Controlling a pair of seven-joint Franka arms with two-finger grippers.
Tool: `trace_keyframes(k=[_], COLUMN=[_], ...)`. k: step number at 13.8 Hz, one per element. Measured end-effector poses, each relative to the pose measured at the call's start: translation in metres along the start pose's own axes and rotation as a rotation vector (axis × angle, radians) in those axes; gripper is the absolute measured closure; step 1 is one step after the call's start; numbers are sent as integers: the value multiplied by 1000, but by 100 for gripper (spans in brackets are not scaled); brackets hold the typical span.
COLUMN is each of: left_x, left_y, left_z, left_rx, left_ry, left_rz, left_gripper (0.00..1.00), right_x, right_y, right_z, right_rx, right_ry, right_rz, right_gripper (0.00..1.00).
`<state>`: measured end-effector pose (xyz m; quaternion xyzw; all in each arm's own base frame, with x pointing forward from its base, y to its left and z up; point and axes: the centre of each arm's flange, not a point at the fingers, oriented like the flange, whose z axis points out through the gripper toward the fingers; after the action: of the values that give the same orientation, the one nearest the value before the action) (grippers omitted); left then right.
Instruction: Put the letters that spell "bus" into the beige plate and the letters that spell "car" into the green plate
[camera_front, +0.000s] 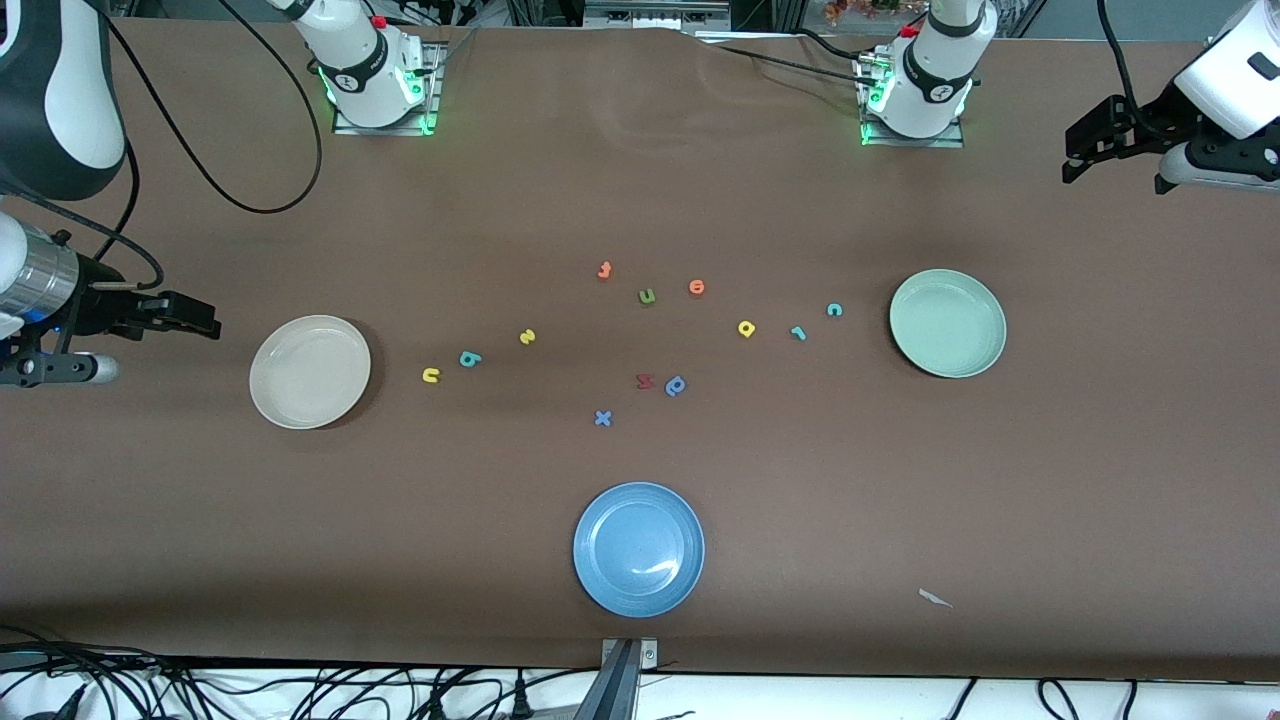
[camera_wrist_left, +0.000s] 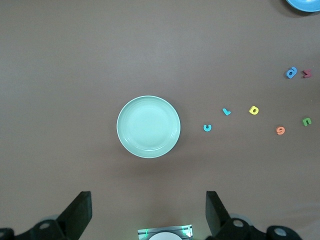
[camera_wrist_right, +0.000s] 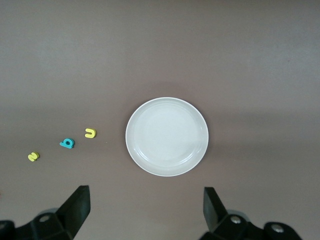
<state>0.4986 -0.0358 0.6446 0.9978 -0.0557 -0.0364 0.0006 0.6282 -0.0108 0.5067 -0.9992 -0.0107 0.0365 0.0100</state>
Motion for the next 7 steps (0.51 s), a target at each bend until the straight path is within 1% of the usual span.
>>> trace_keyframes(k=[7], left_x=[0], left_y=[-2], left_z=[0], left_rx=[-1], left_ry=[0], left_rz=[-4], left_gripper=[0], right_x=[0], right_y=[0], right_z=[0], right_rx=[0], right_ry=[1], right_rz=[0], right_gripper=[0])
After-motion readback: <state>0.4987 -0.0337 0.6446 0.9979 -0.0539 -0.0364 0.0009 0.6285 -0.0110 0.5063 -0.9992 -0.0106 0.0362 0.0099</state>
